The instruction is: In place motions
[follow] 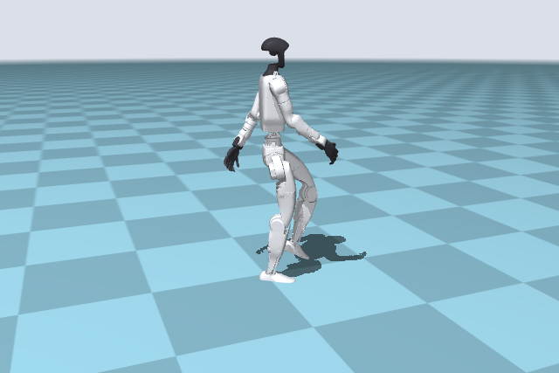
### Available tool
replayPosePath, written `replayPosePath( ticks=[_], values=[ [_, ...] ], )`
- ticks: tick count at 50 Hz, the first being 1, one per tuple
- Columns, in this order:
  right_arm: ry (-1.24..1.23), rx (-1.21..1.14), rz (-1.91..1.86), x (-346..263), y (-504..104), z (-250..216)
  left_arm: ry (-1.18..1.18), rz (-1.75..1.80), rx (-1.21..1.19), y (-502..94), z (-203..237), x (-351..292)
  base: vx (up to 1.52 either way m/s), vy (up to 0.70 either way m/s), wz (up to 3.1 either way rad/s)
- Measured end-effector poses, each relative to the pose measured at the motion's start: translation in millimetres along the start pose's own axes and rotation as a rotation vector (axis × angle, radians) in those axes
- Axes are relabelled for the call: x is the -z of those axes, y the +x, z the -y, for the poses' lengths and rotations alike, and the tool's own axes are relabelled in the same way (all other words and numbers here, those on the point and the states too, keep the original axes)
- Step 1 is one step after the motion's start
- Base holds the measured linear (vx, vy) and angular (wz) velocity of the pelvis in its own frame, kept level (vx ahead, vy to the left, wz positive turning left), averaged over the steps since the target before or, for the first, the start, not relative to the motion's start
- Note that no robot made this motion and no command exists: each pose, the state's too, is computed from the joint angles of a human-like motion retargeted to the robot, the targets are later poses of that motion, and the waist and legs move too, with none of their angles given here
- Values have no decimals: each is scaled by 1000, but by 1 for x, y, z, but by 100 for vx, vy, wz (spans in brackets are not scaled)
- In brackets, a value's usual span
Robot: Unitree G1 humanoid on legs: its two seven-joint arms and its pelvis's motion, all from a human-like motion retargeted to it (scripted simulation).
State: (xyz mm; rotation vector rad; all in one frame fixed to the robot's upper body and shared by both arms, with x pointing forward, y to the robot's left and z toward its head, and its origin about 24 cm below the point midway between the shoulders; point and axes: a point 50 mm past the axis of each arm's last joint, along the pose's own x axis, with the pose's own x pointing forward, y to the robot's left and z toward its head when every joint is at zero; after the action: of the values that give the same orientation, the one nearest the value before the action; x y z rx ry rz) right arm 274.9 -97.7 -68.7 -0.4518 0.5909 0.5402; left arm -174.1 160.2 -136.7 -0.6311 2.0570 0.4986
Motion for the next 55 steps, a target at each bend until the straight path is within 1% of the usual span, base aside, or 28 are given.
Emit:
replayPosePath(
  ticks=[3, 5, 8, 10, 13, 15, 17, 20, 23, 25, 27, 31, 35, 38, 42, 44, 47, 50, 52, 55],
  values=[
    [24, -84, -227, 70, -16, -35, 53, 100, 23, -4, 20, -32, 23, 6, 2],
    [48, -155, -435, 124, -41, -59, 100, 177, 20, -11, 34, -60, 30, 5, 21],
    [65, -264, -835, 208, -108, -87, 193, 276, 12, -28, 62, -102, 27, 12, 26],
    [99, -303, -1092, 238, -149, -92, 294, 394, 51, -62, 94, -156, -40, 6, 182],
    [288, -277, -1389, 267, -210, -103, 469, 672, 109, -127, 146, -225, -34, 9, -17],
    [398, -265, -1496, 279, -241, -102, 589, 856, 158, -182, 172, -261, -35, 12, 75],
    [424, -275, -1546, 285, -260, -108, 649, 1007, 160, -225, 177, -284, -18, 0, 78],
    [422, -249, -1598, 296, -296, -126, 645, 1148, 59, -248, 171, -296, 15, -7, 19],
    [508, -208, -1599, 297, -310, -142, 640, 1271, 12, -269, 176, -303, -2, -5, 2],
    [568, -201, -1615, 296, -314, -152, 633, 1284, 19, -270, 179, -303, -3, -2, 7],
    [630, -206, -1635, 293, -317, -161, 640, 1222, 57, -253, 183, -296, 12, 0, -37],
    [677, -231, -1580, 287, -296, -162, 625, 1028, 130, -203, 180, -273, 10, 6, -47],
    [605, -247, -1424, 276, -249, -151, 588, 773, 111, -134, 155, -232, 13, 2, -35],
    [471, -202, -1263, 263, -203, -131, 507, 598, 36, -84, 124, -188, 11, -4, 24],
    [220, -114, -1033, 230, -135, -91, 325, 382, -90, -34, 67, -118, 5, -11, -58],
    [143, -89, -877, 197, -95, -62, 253, 303, -104, -23, 47, -94, -39, -22, 15],
    [71, -56, -592, 129, -42, -14, 140, 248, -84, -18, 30, -77, -57, -15, 8],
    [13, -79, -370, 71, -20, 26, 86, 152, -41, -13, 14, -55, -28, -3, 34],
    [-8, -62, -292, 49, -14, 33, 90, 102, -40, -10, 12, -44, -11, 2, 22],
    [34, 25, -243, 50, -15, 31, 101, 88, -75, -6, 1, -29, 18, -1, 24]
  ],
)
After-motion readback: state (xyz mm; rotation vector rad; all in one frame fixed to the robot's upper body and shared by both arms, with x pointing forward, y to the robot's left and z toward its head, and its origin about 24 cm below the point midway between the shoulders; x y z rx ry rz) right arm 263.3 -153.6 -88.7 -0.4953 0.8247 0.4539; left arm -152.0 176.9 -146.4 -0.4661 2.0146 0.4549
